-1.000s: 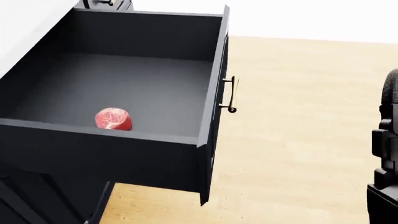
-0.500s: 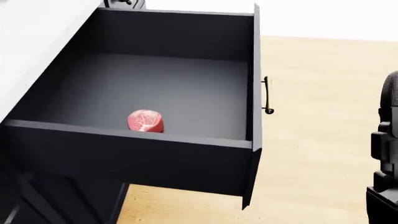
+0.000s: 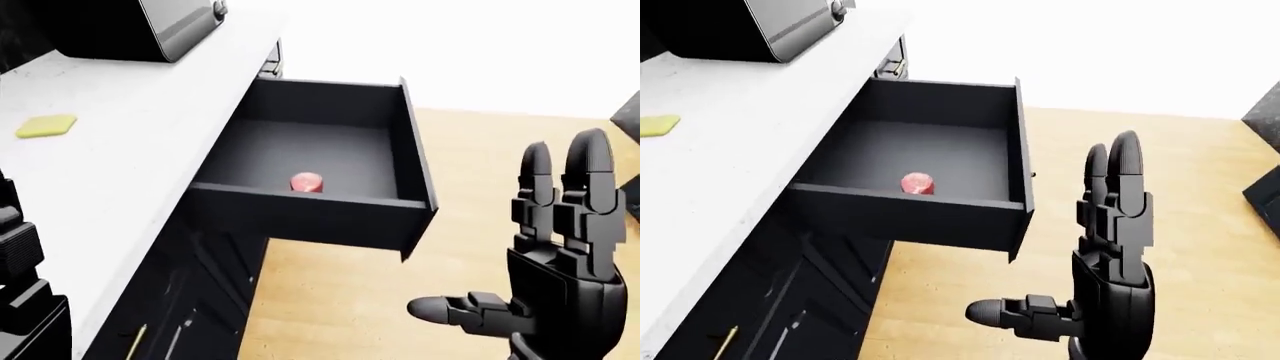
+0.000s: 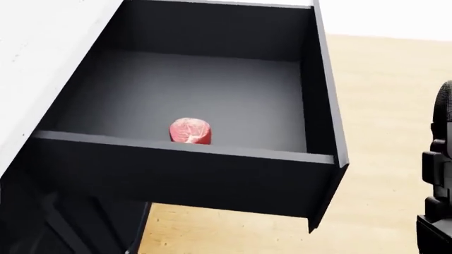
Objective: Close the right drawer.
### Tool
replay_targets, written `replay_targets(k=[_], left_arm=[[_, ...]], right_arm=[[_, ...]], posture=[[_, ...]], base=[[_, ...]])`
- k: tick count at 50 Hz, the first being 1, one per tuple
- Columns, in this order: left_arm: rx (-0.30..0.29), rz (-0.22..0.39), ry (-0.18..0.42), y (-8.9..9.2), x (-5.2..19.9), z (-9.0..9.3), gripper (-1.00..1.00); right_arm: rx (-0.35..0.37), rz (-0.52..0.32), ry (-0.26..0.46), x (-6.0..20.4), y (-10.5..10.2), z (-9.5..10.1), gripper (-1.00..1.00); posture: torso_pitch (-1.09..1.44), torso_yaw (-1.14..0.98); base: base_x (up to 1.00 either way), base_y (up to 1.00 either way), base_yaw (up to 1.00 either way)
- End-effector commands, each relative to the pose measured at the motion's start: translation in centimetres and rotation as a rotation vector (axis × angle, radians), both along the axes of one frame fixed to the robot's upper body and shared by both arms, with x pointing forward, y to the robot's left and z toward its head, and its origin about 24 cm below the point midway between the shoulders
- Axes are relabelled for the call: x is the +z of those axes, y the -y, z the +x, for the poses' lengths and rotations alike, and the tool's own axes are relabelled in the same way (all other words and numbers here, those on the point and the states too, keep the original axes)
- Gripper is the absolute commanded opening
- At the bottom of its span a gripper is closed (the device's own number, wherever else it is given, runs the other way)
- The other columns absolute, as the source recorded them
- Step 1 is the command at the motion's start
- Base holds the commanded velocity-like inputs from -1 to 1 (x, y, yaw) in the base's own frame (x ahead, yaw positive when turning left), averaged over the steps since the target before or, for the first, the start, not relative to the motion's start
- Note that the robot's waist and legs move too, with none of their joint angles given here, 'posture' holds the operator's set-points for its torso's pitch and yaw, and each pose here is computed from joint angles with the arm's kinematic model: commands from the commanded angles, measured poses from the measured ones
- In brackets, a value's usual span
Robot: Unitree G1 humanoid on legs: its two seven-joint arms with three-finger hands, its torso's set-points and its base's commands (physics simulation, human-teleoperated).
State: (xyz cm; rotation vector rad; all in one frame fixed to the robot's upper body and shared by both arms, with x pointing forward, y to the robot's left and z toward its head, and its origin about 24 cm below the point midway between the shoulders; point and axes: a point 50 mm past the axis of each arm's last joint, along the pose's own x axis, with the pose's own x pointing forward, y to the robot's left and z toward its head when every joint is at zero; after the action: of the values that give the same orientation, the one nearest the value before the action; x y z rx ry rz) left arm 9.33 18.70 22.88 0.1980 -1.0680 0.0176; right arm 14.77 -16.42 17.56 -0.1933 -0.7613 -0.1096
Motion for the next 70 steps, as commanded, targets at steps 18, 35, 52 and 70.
replay_targets(k=[18, 35, 52, 70], left_arm=[[-0.024, 0.014, 0.054, 0.4, 0.6, -0.8, 1.0], [-0.023, 0.013, 0.054, 0.4, 0.6, -0.8, 1.0], [-0.016, 0.024, 0.053, 2.4, 0.7, 2.3, 1.0], [-0.014, 0.024, 0.043, 2.1, -1.6, 1.2, 1.0]], right_arm=[[-0.001, -0.007, 0.078, 1.0, -0.1, -0.7, 1.0], [-0.004, -0.012, 0.075, 1.1, -0.1, -0.5, 1.0], [-0.005, -0.014, 0.07, 1.1, 0.0, -0.5, 1.0], [-0.004, 0.0, 0.077, 1.3, 0.2, -0.9, 1.0]], posture=[[0.0, 0.0], [0.0, 0.0], [0.0, 0.0], [0.0, 0.0]], base=[[0.0, 0.0, 0.0], [0.25, 0.0, 0.0], [0.28, 0.0, 0.0], [0.12, 0.0, 0.0]])
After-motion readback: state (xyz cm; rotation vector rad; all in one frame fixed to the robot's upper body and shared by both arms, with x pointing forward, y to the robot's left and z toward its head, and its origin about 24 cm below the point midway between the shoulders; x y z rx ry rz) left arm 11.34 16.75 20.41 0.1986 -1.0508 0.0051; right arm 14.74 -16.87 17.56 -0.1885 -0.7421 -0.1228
